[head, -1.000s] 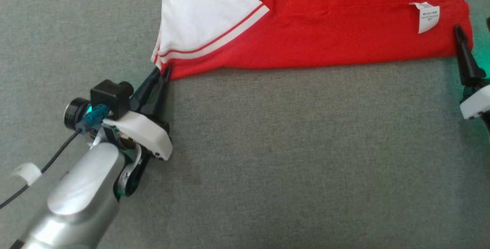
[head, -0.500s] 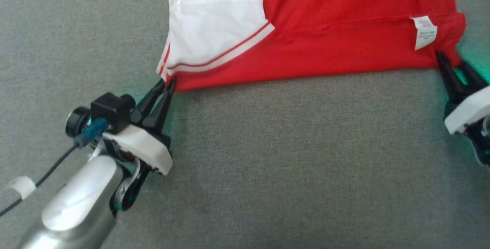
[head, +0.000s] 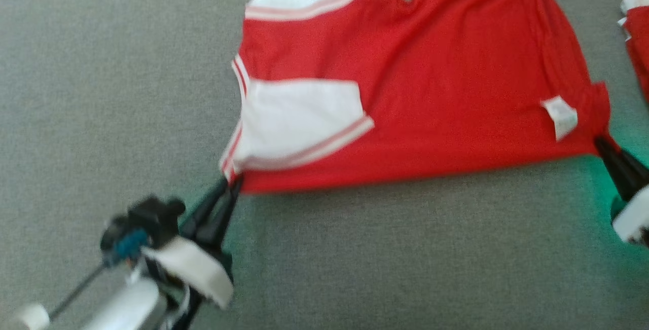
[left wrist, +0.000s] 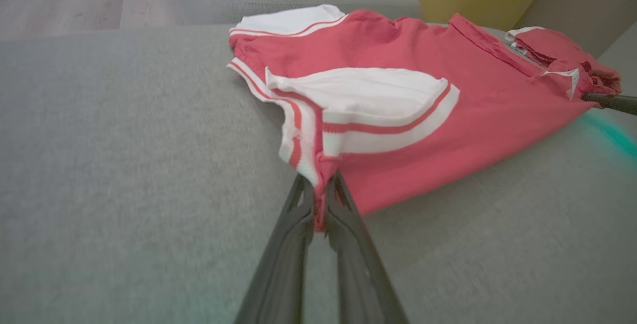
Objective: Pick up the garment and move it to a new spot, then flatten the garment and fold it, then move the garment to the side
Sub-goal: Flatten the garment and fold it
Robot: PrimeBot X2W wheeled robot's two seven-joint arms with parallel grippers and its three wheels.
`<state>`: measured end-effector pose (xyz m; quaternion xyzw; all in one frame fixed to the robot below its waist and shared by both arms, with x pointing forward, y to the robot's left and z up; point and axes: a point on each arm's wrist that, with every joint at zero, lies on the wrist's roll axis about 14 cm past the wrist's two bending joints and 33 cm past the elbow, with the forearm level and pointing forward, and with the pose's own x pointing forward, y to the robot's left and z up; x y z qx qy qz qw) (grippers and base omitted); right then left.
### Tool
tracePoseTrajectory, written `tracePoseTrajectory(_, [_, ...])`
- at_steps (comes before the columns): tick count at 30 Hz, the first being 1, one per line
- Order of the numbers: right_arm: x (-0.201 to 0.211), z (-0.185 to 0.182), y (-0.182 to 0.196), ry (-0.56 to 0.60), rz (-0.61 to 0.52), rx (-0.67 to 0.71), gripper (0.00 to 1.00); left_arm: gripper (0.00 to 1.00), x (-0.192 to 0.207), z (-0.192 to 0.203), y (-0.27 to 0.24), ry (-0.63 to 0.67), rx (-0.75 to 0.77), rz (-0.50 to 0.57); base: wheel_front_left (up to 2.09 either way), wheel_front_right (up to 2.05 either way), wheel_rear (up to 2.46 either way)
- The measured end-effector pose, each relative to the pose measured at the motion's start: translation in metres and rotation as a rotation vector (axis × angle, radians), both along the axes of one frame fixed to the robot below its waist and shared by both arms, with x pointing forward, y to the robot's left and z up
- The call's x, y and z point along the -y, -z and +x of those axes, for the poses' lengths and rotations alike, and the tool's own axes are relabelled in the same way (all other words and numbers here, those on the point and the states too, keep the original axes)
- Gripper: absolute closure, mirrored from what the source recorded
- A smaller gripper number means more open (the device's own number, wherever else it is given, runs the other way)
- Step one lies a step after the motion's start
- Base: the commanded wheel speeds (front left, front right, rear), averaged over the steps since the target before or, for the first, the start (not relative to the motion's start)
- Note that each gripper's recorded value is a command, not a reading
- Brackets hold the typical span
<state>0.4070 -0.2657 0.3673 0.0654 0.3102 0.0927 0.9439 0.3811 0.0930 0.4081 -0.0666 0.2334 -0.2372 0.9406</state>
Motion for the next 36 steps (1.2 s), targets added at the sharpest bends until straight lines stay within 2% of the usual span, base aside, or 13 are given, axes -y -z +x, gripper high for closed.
tracePoseTrajectory(7, [0.01, -0.043, 0.004, 0.024, 0.014, -0.041, 1.0, 1.0, 0.007, -0.047, 0.009, -0.013, -0.084, -0.031, 0.0, 0.0, 0.0])
tracePoseTrajectory(12, [0.008, -0.062, 0.012, 0.032, 0.036, -0.078, 1.0, 1.0, 0.007, -0.06, 0.015, -0.014, -0.115, -0.034, 0.0, 0.0, 0.0])
tracePoseTrajectory(13, [0.007, -0.062, 0.012, 0.031, 0.039, -0.079, 0.76, 1.0, 0.007, -0.06, 0.016, -0.014, -0.116, -0.032, 0.0, 0.0, 0.0])
tracePoseTrajectory(14, [0.007, -0.061, 0.012, 0.033, 0.039, -0.077, 0.58, 1.0, 0.006, -0.06, 0.016, -0.012, -0.118, -0.03, 0.0, 0.0, 0.0])
tracePoseTrajectory(15, [0.008, -0.06, 0.011, 0.038, 0.039, -0.072, 0.0, 1.0, 0.006, -0.061, 0.017, -0.008, -0.122, -0.027, 0.0, 0.0, 0.0])
tracePoseTrajectory(16, [0.009, -0.059, 0.009, 0.042, 0.04, -0.067, 0.0, 0.6, 0.007, -0.062, 0.018, -0.004, -0.127, -0.026, 0.0, 0.0, 0.0])
tracePoseTrajectory(17, [0.009, -0.059, 0.009, 0.042, 0.04, -0.067, 0.0, 0.6, 0.007, -0.062, 0.018, -0.004, -0.127, -0.026, 0.0, 0.0, 0.0])
tracePoseTrajectory(18, [0.011, -0.058, 0.008, 0.047, 0.04, -0.062, 0.0, 0.21, 0.008, -0.062, 0.019, -0.001, -0.132, -0.024, 0.0, 0.0, 0.0])
tracePoseTrajectory(19, [0.012, -0.057, 0.007, 0.053, 0.04, -0.058, 0.0, 0.0, 0.007, -0.063, 0.02, 0.001, -0.136, -0.021, 0.0, 0.0, 0.0])
tracePoseTrajectory(22, [0.012, -0.051, 0.002, 0.059, 0.053, -0.033, 0.0, 0.0, 0.005, -0.058, 0.02, 0.016, -0.13, 0.003, 0.0, 0.0, 0.0])
tracePoseTrajectory(25, [0.013, -0.044, -0.004, 0.07, 0.063, -0.001, 0.0, 0.0, 0.003, -0.032, 0.004, 0.036, -0.057, 0.014, 0.0, 0.0, 0.0])
tracePoseTrajectory(31, [0.018, -0.033, -0.003, 0.053, 0.037, 0.007, 0.0, 0.0, 0.009, 0.067, -0.063, 0.126, 0.17, 0.054, 0.0, 0.0, 0.0])
tracePoseTrajectory(36, [0.013, -0.005, -0.006, 0.014, 0.018, 0.041, 0.0, 0.0, 0.013, 0.149, -0.091, 0.202, 0.239, 0.187, 0.0, 0.0, 0.0])
